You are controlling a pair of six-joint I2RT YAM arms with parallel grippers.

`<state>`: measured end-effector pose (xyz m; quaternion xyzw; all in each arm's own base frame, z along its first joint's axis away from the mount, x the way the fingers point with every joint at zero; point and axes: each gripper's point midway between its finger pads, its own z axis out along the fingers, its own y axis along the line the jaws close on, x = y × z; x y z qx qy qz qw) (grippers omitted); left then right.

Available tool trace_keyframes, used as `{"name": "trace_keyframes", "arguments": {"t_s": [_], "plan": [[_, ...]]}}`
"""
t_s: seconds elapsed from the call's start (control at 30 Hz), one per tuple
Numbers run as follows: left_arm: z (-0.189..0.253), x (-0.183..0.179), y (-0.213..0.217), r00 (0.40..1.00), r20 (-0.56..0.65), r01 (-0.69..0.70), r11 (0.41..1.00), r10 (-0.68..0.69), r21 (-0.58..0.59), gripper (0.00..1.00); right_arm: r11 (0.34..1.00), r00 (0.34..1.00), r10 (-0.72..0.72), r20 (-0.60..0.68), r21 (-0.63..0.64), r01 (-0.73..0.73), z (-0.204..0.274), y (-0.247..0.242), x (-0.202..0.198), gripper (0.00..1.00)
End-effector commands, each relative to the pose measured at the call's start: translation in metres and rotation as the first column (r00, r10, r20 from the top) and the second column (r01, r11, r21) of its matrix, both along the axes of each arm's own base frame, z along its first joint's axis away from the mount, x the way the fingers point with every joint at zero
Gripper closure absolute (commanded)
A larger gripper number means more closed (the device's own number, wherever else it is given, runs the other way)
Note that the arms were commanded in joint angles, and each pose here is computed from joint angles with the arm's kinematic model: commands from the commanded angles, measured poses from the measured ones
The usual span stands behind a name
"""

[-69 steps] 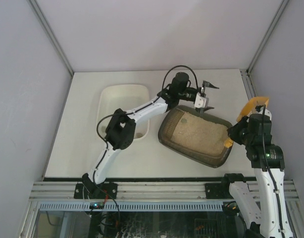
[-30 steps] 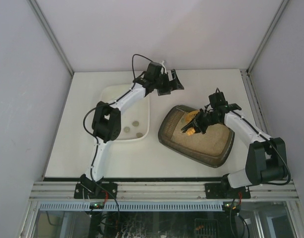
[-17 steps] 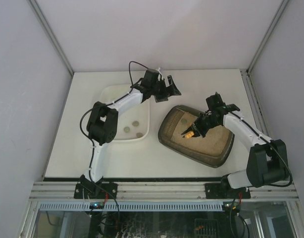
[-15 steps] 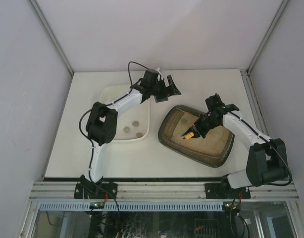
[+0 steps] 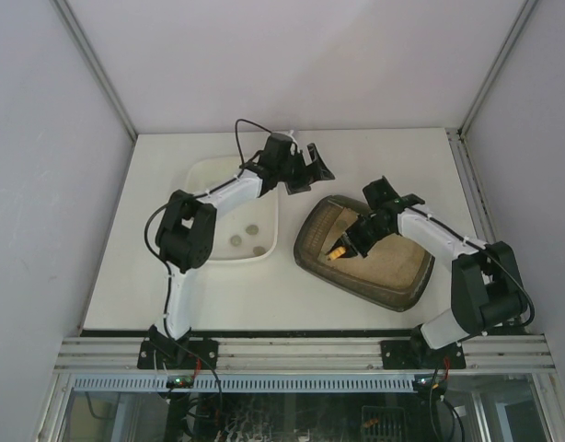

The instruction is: Clean the litter box

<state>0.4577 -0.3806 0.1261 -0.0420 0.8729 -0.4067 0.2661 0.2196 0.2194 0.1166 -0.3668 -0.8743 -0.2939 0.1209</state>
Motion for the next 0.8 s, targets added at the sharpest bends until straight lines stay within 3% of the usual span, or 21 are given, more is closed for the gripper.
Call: {"name": "trace_keyframes", "arguments": {"t_s": [0.0,0.17,0.4,0.6,0.77], "plan": [[0.049,0.000,0.002,0.996,0.087,-0.014,0.997,0.020,-0.073,0.00,0.999,0.998,-0.042,0.049,0.018,0.041,0.000,0.012,0.018,1.00],[0.044,-0.005,0.003,0.997,0.072,-0.015,0.997,0.020,-0.077,0.00,0.995,0.990,-0.103,0.100,0.022,0.101,-0.006,0.011,0.029,1.00],[0.044,-0.005,0.004,0.997,0.078,-0.017,0.996,0.024,-0.082,0.00,0.985,0.984,-0.166,0.072,0.069,0.161,-0.021,0.013,0.025,1.00],[0.043,-0.005,0.004,0.997,0.077,-0.018,0.996,0.025,-0.083,0.00,0.938,0.956,-0.278,0.095,0.240,0.249,-0.028,0.029,0.031,1.00],[0.038,-0.006,0.006,0.997,0.067,-0.017,0.997,0.022,-0.078,0.00,0.916,0.926,-0.347,0.147,0.265,0.301,-0.034,0.024,0.037,1.00]]}}
